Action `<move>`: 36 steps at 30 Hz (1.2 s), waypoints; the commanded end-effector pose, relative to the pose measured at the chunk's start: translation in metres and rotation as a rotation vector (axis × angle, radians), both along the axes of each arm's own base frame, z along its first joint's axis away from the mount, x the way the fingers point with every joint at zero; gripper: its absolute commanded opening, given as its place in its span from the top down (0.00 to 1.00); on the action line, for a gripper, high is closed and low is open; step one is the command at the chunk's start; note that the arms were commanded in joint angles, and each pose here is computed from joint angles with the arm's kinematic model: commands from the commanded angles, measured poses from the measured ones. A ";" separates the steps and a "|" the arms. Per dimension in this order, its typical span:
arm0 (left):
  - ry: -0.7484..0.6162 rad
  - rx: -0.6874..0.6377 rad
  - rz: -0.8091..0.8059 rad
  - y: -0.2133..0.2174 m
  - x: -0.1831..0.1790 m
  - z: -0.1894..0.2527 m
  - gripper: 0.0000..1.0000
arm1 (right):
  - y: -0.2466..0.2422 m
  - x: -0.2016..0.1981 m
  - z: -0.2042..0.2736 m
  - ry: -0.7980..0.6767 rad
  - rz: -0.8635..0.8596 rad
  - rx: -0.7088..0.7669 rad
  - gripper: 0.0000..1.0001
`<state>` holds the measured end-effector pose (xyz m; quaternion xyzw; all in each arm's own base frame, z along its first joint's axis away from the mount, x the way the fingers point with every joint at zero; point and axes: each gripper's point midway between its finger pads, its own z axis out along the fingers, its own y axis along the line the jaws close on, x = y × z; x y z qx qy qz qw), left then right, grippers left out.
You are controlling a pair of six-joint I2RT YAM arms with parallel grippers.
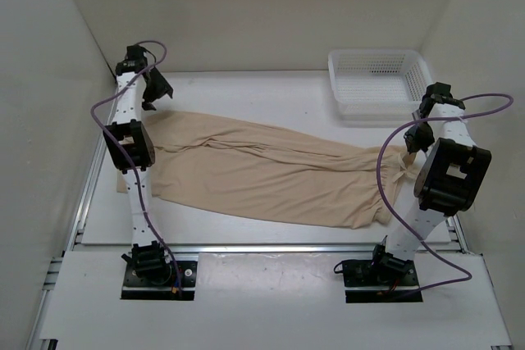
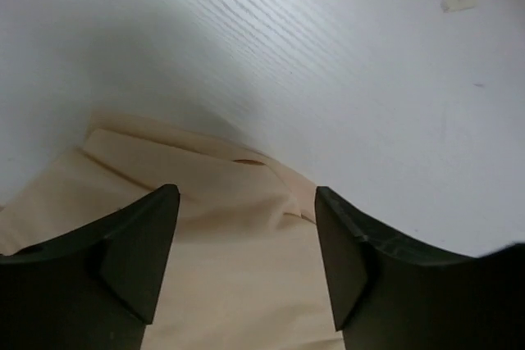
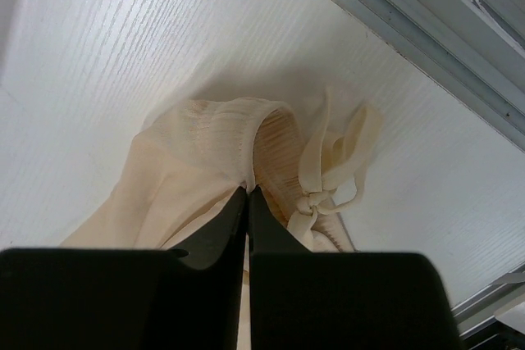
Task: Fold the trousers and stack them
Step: Flatten the trousers out
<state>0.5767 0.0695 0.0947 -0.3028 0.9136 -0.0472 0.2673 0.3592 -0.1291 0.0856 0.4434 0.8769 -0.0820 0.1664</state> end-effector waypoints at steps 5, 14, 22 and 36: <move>-0.020 0.014 -0.024 -0.021 0.016 -0.012 0.20 | -0.002 0.003 0.004 -0.026 0.002 -0.006 1.00; 0.188 0.020 -0.131 -0.029 -0.023 -0.067 0.68 | -0.001 0.011 0.002 -0.031 0.008 0.010 1.00; 0.014 0.103 -0.069 -0.012 -0.016 0.018 0.90 | -0.005 0.008 0.012 -0.040 0.000 -0.017 1.00; -0.307 0.142 0.010 0.018 -0.022 0.174 0.90 | -0.023 -0.012 0.064 -0.131 -0.079 -0.173 1.00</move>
